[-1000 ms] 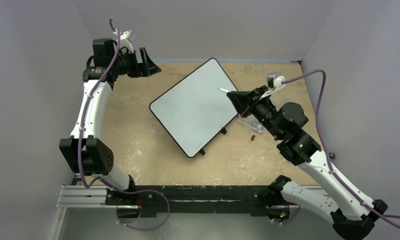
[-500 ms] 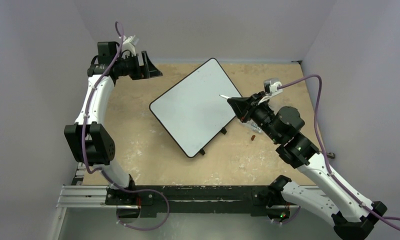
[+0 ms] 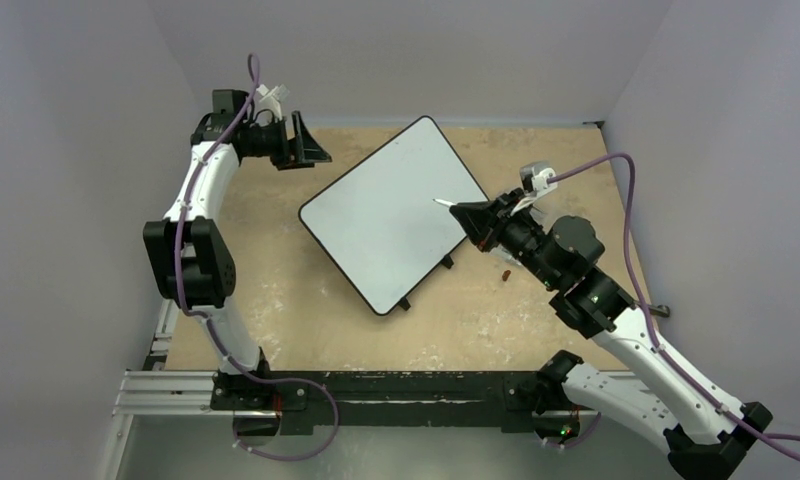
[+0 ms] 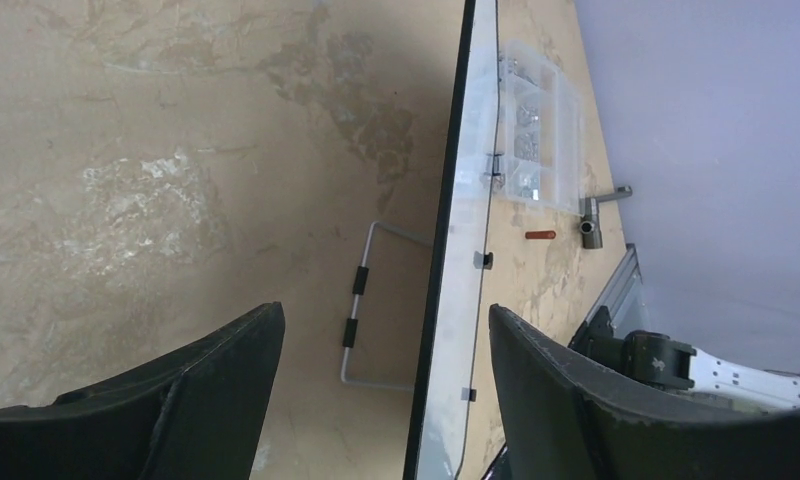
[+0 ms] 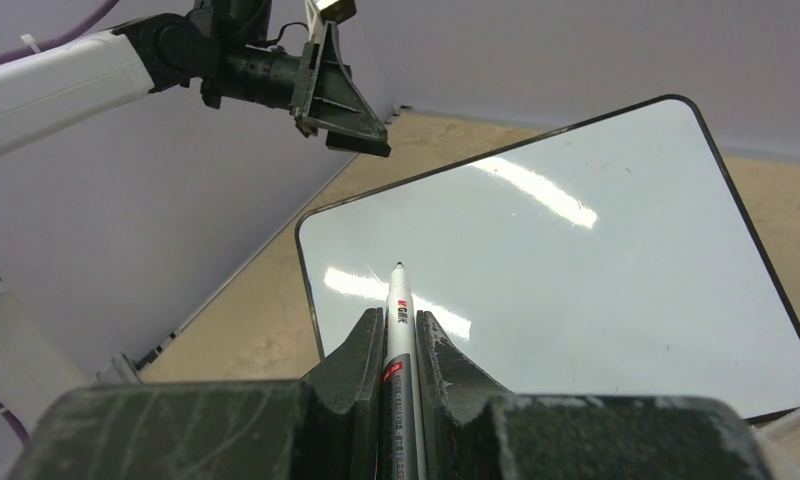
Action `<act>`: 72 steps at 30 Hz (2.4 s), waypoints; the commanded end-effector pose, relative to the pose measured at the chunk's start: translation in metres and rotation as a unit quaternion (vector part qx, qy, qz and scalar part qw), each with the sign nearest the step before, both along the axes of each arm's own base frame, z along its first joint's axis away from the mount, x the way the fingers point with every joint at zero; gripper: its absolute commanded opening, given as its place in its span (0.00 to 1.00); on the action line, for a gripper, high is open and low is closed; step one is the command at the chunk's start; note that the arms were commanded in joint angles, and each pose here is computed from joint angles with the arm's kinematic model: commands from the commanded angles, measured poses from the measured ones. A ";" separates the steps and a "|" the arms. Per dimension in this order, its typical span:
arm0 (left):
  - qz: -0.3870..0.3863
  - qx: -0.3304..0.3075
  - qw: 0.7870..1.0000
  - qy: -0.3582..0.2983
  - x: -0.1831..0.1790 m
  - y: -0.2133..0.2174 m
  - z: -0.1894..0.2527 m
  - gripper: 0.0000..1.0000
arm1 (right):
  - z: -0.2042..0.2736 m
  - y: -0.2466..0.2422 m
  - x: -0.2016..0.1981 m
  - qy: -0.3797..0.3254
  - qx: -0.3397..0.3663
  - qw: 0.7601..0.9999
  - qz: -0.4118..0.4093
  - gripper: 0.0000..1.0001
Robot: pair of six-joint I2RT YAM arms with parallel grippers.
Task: Write a sentence on the whiteboard
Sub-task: Pick up the whiteboard from the whiteboard stand, then hold the whiteboard on the whiteboard stand.
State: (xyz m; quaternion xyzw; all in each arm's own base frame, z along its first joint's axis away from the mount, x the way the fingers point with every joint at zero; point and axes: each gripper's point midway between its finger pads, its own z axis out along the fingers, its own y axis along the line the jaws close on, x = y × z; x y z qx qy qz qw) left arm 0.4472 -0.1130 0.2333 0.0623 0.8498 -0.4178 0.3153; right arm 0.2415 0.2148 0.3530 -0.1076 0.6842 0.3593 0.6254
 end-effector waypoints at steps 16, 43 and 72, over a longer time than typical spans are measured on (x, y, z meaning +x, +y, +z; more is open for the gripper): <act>-0.091 -0.072 0.992 0.045 -0.014 -0.041 -0.005 0.68 | 0.015 0.008 -0.007 -0.019 0.022 0.999 0.029 0.00; -0.119 -0.021 0.989 0.087 -0.032 -0.067 -0.036 0.00 | 0.002 0.014 -0.013 -0.005 0.018 0.998 0.053 0.00; -0.140 0.053 0.988 -0.023 -0.048 -0.075 -0.009 0.00 | -0.036 0.094 0.008 -0.041 -0.015 0.978 0.203 0.00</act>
